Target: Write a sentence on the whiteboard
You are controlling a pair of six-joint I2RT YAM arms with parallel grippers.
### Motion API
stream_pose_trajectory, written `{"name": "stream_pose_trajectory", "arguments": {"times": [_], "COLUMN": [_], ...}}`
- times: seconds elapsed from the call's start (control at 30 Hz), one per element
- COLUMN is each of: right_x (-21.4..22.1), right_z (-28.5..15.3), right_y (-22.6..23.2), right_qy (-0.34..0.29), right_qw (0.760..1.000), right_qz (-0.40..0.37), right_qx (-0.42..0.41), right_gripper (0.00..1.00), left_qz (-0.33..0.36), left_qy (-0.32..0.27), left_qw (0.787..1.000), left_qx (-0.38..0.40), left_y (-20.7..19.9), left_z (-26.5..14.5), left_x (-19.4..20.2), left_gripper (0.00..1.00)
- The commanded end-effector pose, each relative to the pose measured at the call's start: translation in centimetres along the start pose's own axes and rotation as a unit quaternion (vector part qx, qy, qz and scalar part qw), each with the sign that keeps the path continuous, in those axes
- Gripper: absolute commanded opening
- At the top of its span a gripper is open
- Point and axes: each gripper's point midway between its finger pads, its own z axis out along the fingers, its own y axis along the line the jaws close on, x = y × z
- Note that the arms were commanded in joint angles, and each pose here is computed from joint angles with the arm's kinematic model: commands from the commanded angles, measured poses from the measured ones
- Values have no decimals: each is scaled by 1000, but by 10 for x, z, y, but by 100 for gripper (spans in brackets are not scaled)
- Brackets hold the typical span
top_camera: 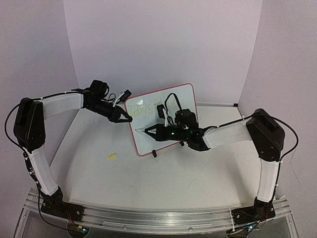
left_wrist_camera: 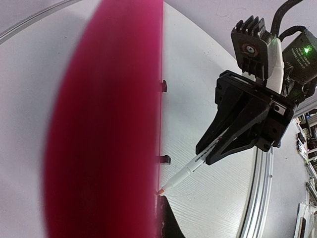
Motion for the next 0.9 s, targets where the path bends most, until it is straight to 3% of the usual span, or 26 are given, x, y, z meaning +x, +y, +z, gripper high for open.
{"name": "stream_pose_trajectory", "arguments": {"times": [0.0, 0.47, 0.87], "right_x": [-16, -19, 11], "right_z": [1, -21, -3], "right_y": [-4, -18, -13], "right_qy": [-29, -52, 11], "right_qw": [999, 996, 1000], "right_qz": [-5, -2, 3], "right_qx": [25, 75, 26], "right_gripper": [0, 0, 0], "left_qz": [8, 10, 10], "left_qy": [35, 36, 37], "left_qw": [999, 999, 999], "left_qx": [-8, -7, -8], "left_y": [-2, -3, -4], "left_z": [11, 11, 12], "left_x": [15, 15, 15], "left_gripper": [0, 0, 0]}}
